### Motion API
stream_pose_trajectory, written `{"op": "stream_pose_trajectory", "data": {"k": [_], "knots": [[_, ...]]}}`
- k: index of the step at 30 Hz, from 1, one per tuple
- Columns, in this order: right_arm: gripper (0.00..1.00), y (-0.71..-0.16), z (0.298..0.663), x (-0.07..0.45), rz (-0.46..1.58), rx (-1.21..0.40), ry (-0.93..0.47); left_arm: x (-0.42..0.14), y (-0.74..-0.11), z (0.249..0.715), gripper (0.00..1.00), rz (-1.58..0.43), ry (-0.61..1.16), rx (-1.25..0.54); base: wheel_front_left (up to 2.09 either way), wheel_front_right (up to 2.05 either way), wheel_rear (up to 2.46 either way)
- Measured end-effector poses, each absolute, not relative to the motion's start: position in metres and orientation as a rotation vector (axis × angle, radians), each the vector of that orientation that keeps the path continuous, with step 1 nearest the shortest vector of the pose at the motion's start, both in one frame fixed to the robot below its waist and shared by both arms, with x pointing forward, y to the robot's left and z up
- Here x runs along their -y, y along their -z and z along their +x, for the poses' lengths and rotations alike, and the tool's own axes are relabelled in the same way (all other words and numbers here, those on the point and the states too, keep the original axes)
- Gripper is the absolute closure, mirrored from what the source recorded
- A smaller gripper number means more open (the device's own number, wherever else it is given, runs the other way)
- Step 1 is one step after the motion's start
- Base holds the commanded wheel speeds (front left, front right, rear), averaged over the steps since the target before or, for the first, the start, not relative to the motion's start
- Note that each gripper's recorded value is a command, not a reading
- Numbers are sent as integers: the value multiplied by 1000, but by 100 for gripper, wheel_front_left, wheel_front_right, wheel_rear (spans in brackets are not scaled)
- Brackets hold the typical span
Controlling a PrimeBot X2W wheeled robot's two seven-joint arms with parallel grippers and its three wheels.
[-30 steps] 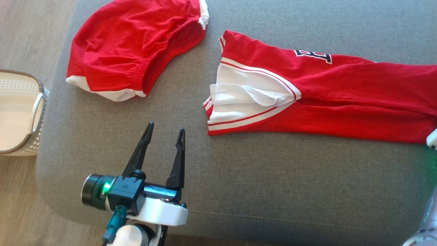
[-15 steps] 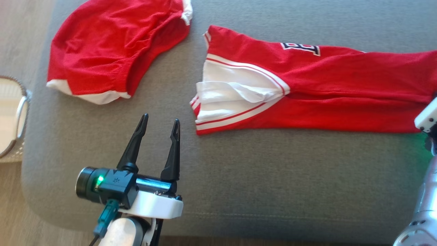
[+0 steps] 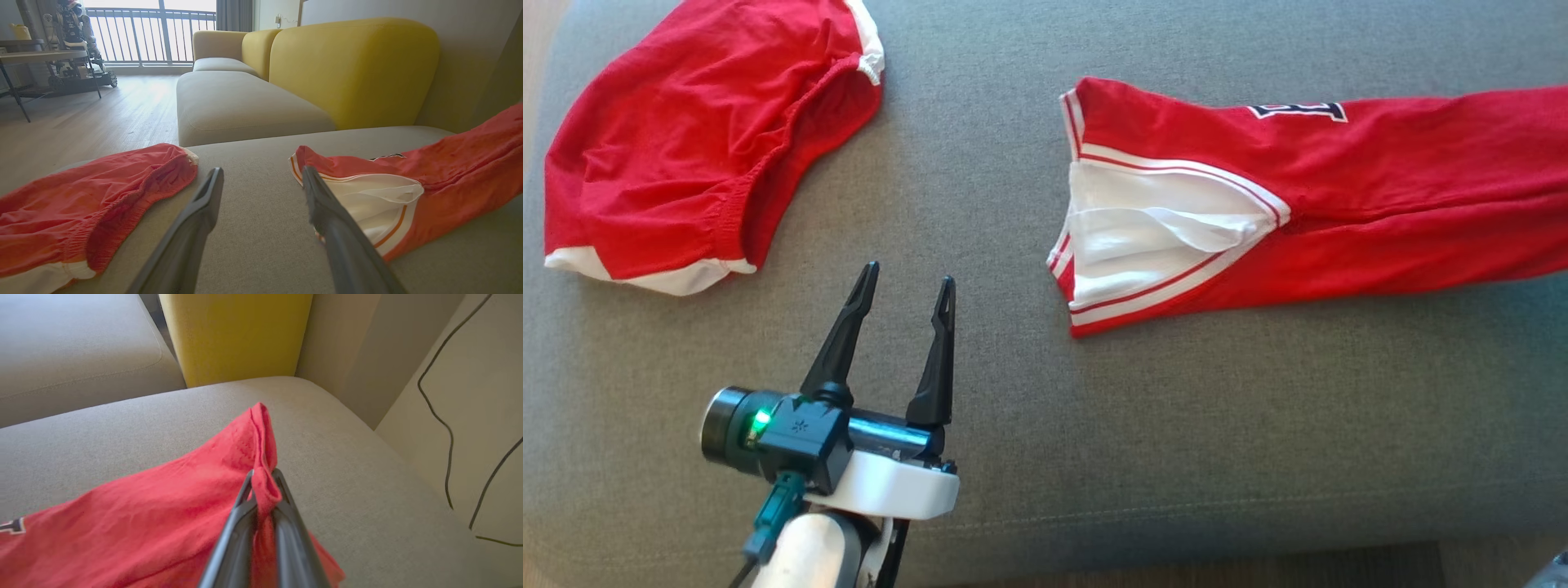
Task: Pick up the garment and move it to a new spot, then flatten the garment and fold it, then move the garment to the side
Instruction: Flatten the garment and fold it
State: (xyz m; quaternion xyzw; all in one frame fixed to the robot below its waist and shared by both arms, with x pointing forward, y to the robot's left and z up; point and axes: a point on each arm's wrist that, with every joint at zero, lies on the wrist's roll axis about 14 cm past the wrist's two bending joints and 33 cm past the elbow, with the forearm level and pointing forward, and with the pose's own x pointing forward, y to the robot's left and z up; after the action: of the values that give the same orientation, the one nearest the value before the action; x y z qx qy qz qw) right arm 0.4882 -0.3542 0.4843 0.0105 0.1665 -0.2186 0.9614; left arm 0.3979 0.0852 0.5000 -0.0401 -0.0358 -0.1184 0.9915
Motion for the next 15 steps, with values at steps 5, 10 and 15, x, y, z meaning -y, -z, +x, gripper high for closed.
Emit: {"op": "stream_pose_trajectory", "data": {"k": [5,10,15], "knots": [[100,-514,502,323,26,-288,350,-85,-505,396,0,-72,242,86,0,0,0],[100,-522,506,266,115,-298,191,-89,-512,391,0,-67,234,103,0,0,0],[100,-537,508,222,179,-284,48,-91,-519,387,0,-69,225,120,0,0,0]]}}
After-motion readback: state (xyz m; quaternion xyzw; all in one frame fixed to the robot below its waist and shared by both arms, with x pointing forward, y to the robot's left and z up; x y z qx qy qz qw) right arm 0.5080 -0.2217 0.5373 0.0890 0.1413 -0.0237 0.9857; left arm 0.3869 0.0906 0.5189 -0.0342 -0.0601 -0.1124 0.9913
